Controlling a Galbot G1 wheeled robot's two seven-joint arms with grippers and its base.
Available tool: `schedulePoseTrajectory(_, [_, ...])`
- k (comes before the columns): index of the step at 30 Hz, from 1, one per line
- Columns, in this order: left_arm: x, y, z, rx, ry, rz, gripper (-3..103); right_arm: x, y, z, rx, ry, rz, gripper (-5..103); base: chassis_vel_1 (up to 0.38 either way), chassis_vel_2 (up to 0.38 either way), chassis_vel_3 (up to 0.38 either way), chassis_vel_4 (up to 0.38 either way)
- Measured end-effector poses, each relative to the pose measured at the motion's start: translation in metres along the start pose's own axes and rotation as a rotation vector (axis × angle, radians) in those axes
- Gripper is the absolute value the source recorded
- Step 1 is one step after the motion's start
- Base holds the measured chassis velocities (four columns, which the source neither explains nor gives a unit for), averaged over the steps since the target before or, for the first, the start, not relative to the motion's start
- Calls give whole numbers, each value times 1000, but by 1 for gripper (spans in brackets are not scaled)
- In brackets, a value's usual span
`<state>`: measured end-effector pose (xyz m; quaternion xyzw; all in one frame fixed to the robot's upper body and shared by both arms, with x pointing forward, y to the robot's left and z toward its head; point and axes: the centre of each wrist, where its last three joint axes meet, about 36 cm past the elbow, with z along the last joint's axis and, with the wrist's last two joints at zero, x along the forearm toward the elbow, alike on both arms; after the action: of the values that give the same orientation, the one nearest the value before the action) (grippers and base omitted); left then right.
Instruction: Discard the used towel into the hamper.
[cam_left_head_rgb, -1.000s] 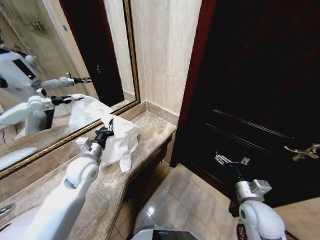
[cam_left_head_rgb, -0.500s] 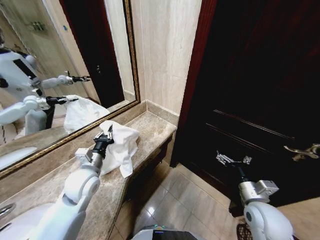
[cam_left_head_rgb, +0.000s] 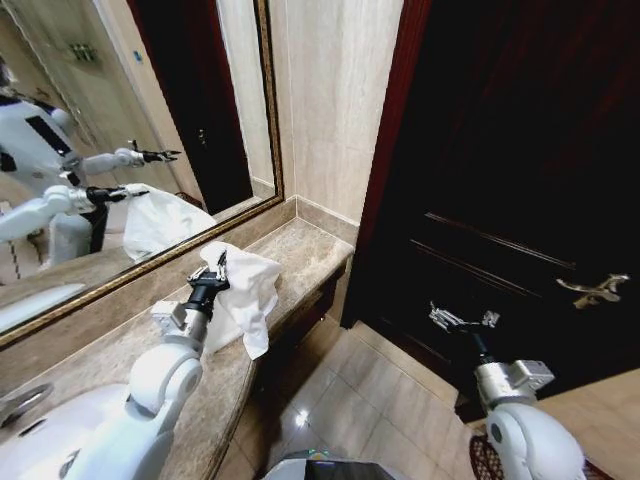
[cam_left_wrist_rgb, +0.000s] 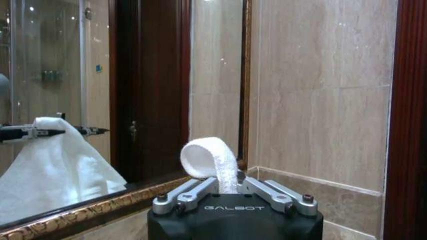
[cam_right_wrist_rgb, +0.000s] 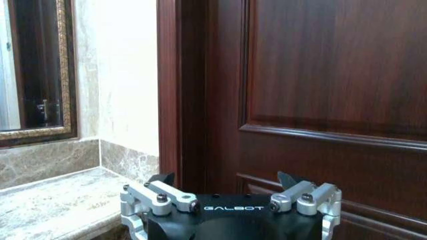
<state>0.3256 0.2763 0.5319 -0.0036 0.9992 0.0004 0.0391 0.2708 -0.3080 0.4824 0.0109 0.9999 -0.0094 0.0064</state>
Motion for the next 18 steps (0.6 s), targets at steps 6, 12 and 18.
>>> schedulePoseTrajectory(6, [0,-1,-1,1,-4,2,2,2,1,-2,1,-3,-1,100,46,-48,-44,44])
schedulePoseTrajectory(12, [1,-1,0,8,-9,1,2,4,2,-4,1,-4,0,100,45,-50,-61,55])
schedulePoseTrajectory(18, [1,-2,1,9,-13,0,2,5,3,-4,0,-6,-1,100,77,-83,-66,83])
